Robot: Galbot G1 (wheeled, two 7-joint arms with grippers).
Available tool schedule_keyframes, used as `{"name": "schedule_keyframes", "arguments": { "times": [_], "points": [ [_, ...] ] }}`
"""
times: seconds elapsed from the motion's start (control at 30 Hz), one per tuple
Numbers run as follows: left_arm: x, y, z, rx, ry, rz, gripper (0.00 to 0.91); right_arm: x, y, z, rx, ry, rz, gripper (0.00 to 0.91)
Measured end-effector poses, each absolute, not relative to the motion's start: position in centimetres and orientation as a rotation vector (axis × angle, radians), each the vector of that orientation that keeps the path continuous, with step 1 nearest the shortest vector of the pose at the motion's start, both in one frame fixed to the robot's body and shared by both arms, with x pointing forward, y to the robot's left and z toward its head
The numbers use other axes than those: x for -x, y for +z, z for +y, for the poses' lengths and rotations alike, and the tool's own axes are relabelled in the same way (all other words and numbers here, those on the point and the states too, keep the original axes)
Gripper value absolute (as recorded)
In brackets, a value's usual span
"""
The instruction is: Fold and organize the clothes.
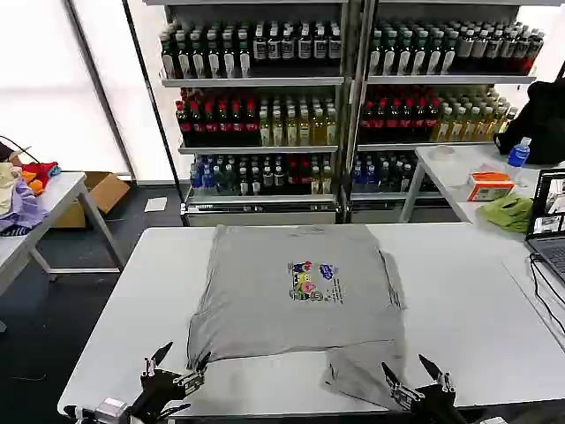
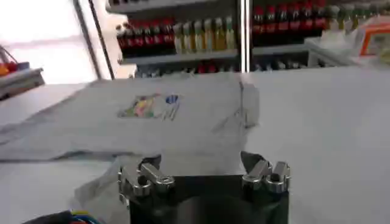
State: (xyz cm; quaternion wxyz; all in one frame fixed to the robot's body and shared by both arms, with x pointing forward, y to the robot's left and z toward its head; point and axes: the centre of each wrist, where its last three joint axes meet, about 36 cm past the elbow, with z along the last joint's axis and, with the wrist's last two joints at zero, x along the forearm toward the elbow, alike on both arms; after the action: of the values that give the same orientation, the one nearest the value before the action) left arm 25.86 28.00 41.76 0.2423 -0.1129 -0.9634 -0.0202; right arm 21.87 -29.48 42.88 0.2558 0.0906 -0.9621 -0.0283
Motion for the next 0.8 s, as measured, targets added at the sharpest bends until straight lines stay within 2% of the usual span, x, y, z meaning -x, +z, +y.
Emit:
{"name": "schedule_keyframes", "arguments": {
  "times": [0.33, 0.37, 0.4, 0.43, 0.47, 0.53, 0.57, 0.63, 0.8],
  "points": [
    [-28.1, 40.9, 27.3, 0.254, -0.032, -2.564, 0.907, -21.1, 42.5, -27.1, -0.19, -0.095, -2.519, 0.907],
    [-28.3, 40.8, 27.2, 0.25, -0.03, -2.561, 0.907, -21.1, 42.5, -26.9, -0.191, -0.1, -2.514, 0.443],
    [-28.4, 40.7, 27.1, 0.246, -0.031, -2.556, 0.786, -21.0, 42.4, -26.8, -0.187, -0.103, -2.506, 0.02],
    [-28.5, 40.6, 27.0, 0.24, -0.032, -2.551, 0.665, -21.0, 42.3, -26.6, -0.187, -0.109, -2.499, 0.0],
    [-28.6, 40.5, 27.0, 0.232, -0.033, -2.545, 0.443, -20.8, 42.2, -26.4, -0.188, -0.116, -2.493, 0.0],
    [-28.8, 40.2, 27.0, 0.212, -0.036, -2.536, 0.242, -20.6, 42.2, -26.0, -0.186, -0.123, -2.483, 0.0],
    [-28.9, 40.1, 27.1, 0.205, -0.038, -2.533, 0.04, -20.5, 42.1, -25.9, -0.186, -0.126, -2.479, 0.0],
    [-28.9, 40.0, 27.1, 0.2, -0.042, -2.53, 0.0, -20.4, 42.1, -25.6, -0.183, -0.132, -2.473, 0.0],
    [-28.9, 39.8, 27.2, 0.194, -0.045, -2.519, 0.01, -20.4, 41.8, -25.4, -0.18, -0.137, -2.464, 0.0]
  ]
}}
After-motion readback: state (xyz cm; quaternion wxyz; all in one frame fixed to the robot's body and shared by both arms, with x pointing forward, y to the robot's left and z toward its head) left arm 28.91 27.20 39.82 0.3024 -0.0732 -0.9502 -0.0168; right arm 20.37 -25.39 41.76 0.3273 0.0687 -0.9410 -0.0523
